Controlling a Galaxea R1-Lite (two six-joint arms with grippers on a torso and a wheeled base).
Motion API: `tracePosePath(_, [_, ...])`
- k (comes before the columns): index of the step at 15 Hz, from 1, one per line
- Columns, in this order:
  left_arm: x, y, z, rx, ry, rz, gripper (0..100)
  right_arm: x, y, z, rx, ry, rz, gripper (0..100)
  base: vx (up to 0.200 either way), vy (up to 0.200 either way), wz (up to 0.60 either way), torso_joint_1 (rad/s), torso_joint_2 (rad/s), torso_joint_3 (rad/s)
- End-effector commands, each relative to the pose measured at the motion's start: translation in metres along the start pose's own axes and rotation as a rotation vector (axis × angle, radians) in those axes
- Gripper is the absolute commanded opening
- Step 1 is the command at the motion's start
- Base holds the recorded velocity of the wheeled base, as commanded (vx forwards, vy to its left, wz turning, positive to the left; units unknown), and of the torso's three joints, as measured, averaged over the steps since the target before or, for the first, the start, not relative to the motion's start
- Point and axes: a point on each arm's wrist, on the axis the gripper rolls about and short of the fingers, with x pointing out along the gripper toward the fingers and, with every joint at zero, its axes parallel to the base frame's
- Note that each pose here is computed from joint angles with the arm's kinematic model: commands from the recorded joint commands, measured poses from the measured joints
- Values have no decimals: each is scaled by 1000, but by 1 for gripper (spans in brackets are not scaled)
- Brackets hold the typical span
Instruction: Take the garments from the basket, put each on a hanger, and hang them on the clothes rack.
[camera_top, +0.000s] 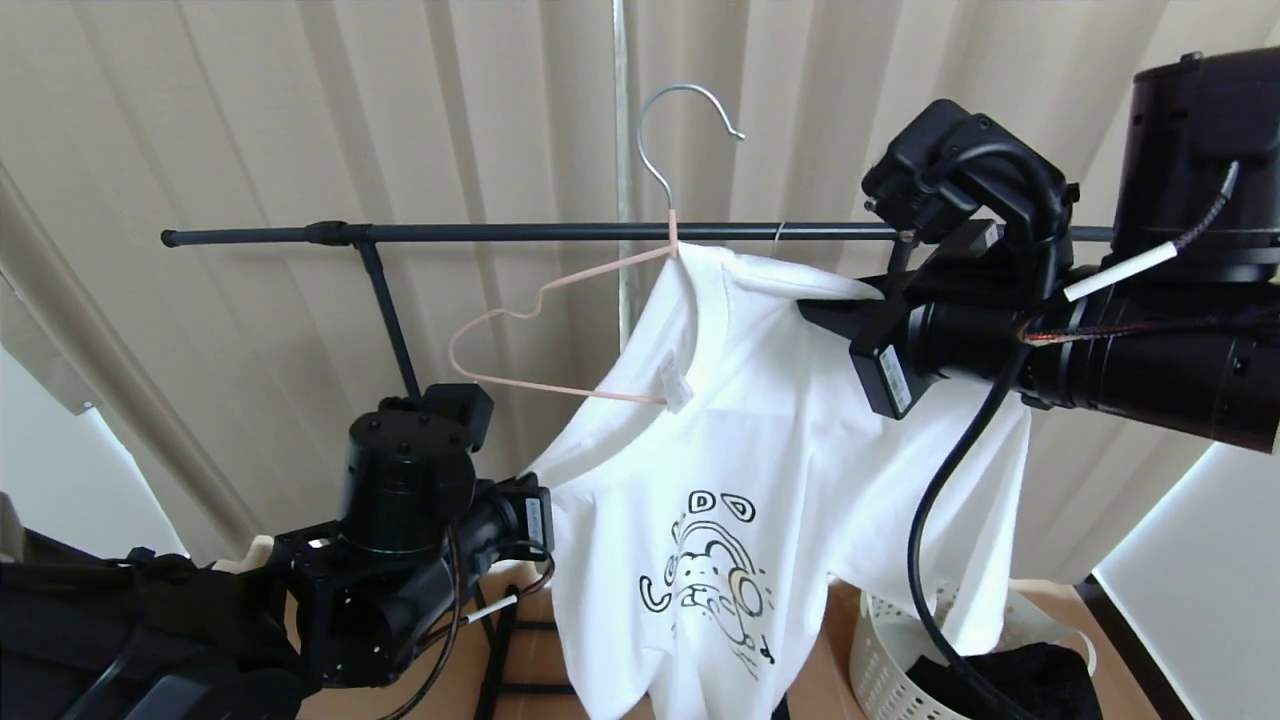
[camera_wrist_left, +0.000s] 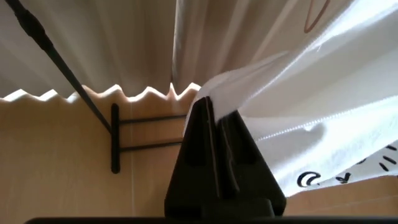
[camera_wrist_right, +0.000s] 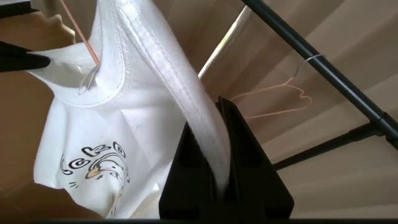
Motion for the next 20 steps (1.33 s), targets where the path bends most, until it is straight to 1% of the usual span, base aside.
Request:
tracePosePath(1, [-7,2,9,-11,-35,-6,0,-3,-5,-22,27,-1,-1,0,0,0,0,0,0,0])
tracePosePath(2, [-9,6,15,-8,-53,4,0,-8,-8,-36,69,-30,17,0,0,0,0,0,0,0])
tracePosePath(4, [-9,8,16,-7,-59,13,0,-16,-5,-59,148,-54,67,0,0,0,0,0,0,0])
tracePosePath(6, [-7,18,20,-19,-68,44,0,-16,-9,-79,172,-81,95,0,0,0,0,0,0,0])
tracePosePath(7, [-5,21,22,-8,-74,57,0,-16,-10,-89,177,-78,123,0,0,0,0,0,0,0])
tracePosePath(8, [-6,25,23,8,-76,65,0,-13,-10,-92,175,-84,143,0,0,0,0,0,0,0])
tracePosePath(9, [-5,25,24,17,-77,70,0,-13,-10,-92,174,-93,145,0,0,0,0,0,0,0])
tracePosePath(10, [-4,27,25,40,-77,78,0,-12,-10,-92,174,-94,143,0,0,0,0,0,0,0])
tracePosePath(12, [-2,31,28,51,-86,93,0,-10,-10,-94,173,-84,145,0,0,0,0,0,0,0])
tracePosePath(14, [-2,32,32,64,-95,99,0,-9,-17,-98,172,-74,119,0,0,0,0,0,0,0])
tracePosePath(16, [0,36,35,82,-102,114,0,-10,-21,-101,149,-64,98,0,0,0,0,0,0,0])
tracePosePath(17, [0,35,38,83,-112,114,0,-10,-21,-102,137,-60,98,0,0,0,0,0,0,0])
tracePosePath(18, [1,35,43,78,-126,116,0,-10,-20,-106,106,-49,99,0,0,0,0,0,0,0])
tracePosePath(20, [2,34,51,74,-152,112,0,-10,-19,-109,80,-38,103,0,0,0,0,0,0,0])
